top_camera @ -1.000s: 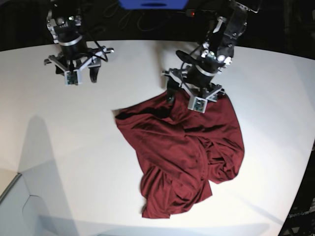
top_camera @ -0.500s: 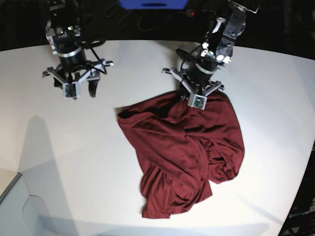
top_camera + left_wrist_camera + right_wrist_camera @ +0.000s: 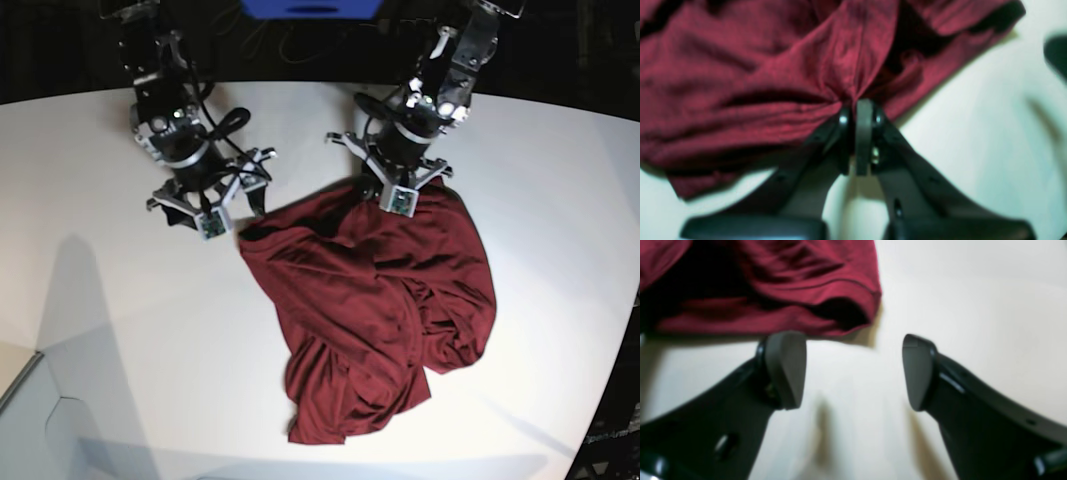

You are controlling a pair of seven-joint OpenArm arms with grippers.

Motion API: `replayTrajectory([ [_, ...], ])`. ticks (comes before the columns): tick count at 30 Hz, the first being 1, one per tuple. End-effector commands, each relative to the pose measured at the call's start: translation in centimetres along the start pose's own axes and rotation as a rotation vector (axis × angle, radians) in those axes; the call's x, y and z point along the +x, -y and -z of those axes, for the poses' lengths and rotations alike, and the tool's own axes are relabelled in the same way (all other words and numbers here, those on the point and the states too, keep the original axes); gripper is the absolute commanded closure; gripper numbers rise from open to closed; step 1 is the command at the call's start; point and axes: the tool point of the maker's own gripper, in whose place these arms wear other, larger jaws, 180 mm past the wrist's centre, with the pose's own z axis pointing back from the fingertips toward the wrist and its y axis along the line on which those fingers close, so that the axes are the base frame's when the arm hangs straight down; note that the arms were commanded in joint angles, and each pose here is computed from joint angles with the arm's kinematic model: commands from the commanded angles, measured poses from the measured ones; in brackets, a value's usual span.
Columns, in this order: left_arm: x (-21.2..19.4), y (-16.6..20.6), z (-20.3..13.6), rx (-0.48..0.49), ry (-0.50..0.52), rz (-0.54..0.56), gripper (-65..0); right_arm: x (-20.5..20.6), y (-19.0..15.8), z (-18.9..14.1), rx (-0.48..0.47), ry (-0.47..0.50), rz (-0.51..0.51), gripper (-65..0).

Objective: Layout the t-shirt on the table in an organized manner, then fold the t-shirt properly
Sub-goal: 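Grasp the shirt edges with both grippers side by side, then lift the shirt high with both grippers to let it hang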

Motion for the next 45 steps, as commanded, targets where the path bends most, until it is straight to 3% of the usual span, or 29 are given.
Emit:
replayTrajectory([
  [1,1.7,0.2,0.0,-0.005,0.059,0.001,-0.4,1.5,0.3,0.4,-0.006,0.047,0.001,-45.1],
  [17,1.4,0.2,-0.2,-0.004,0.055,-0.003,-0.8,0.9,0.8,5.0,-0.005,-0.021,0.037,-43.5],
  [20,1.4,0.2,-0.1,-0.004,0.056,-0.002,-0.6,0.9,1.0,5.5,-0.006,-0.029,0.038,-35.1],
  [26,1.9,0.2,-0.2,-0.004,0.07,-0.001,-0.5,1.4,1.2,5.5,-0.009,-0.019,0.035,-1.6],
  [27,2.4,0.3,-0.3,-0.008,0.083,0.0,-0.5,1.8,1.3,5.4,-0.011,-0.011,0.03,0.0],
  [36,10.4,2.3,-2.2,-0.055,0.287,0.011,-0.5,10.3,1.0,1.0,-0.027,0.239,-0.005,0.0],
  [45,19.5,3.1,-4.5,-0.082,0.521,0.066,-0.5,21.1,1.7,-5.4,-0.068,0.563,-0.063,0.0],
])
